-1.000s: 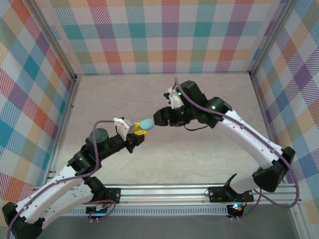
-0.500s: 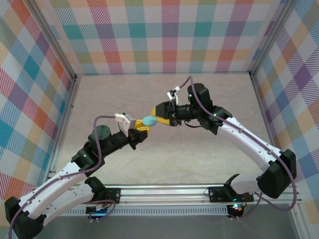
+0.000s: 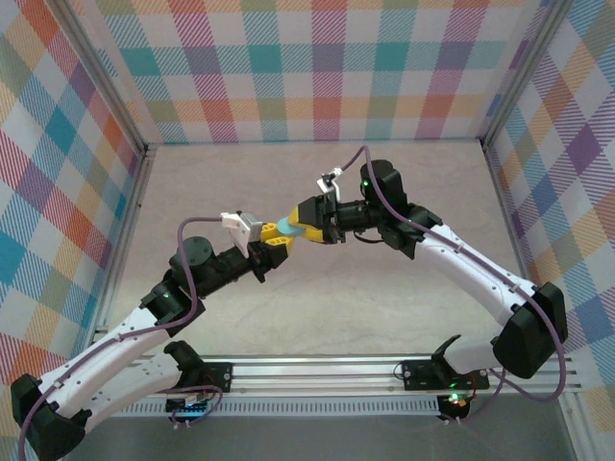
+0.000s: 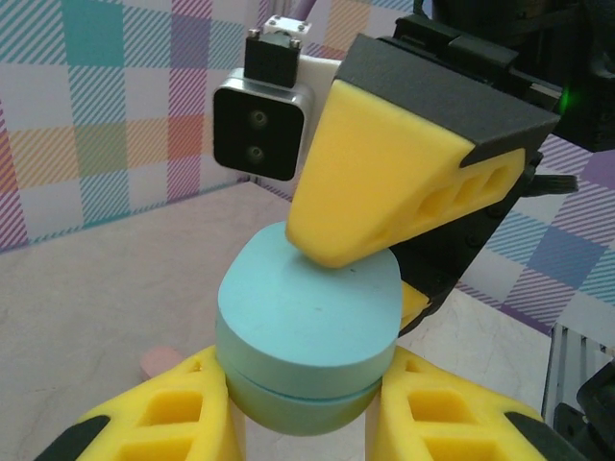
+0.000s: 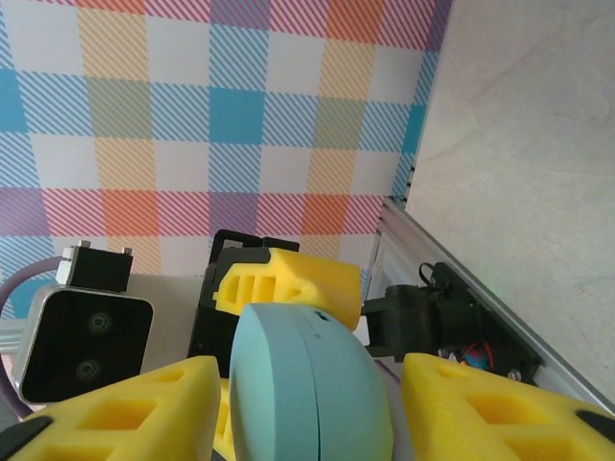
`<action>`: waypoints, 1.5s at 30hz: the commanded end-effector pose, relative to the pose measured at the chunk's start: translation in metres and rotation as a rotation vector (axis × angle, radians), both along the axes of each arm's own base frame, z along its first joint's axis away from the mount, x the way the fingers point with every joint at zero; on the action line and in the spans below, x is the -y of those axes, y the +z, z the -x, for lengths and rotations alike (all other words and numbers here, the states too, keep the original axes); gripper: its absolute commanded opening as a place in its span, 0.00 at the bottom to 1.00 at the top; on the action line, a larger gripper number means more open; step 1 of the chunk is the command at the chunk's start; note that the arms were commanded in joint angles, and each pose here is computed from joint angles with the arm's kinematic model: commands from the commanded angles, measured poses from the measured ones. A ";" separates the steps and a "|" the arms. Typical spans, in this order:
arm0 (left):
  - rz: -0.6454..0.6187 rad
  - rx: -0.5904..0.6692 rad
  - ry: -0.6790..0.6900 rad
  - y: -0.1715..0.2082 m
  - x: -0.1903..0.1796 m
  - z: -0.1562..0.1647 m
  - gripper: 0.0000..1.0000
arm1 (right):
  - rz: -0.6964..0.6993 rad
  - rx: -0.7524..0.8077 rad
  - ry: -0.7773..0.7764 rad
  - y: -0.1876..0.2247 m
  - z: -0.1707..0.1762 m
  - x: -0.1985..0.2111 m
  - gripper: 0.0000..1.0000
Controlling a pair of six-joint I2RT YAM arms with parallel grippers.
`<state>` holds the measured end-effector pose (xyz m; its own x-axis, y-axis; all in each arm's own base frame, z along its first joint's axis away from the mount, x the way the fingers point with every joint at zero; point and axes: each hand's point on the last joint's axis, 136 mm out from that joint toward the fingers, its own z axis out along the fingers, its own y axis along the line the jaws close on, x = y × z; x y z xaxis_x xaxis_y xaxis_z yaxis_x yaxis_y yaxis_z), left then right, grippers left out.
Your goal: Insert the wireless bluetooth earbuds into the charging case
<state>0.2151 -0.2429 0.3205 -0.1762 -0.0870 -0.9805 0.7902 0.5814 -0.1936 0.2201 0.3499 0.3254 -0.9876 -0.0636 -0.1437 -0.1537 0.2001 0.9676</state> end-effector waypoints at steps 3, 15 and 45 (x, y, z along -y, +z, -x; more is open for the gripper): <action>0.053 0.047 0.001 0.026 0.000 0.000 0.18 | -0.027 -0.035 0.050 -0.002 0.008 -0.004 0.47; 0.007 0.006 0.064 0.010 -0.007 -0.009 0.42 | -0.076 -0.078 0.045 -0.003 0.003 -0.010 0.30; -0.052 -0.400 0.571 -0.082 -0.107 -0.017 1.00 | 0.381 -0.024 -0.133 -0.254 -0.140 -0.049 0.33</action>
<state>0.2287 -0.1365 0.2515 -0.4321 -0.2103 -0.8770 0.2677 0.8987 -0.3474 0.3452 0.3922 0.0659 -0.9980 0.0505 -0.0386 -0.0028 0.5717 0.8205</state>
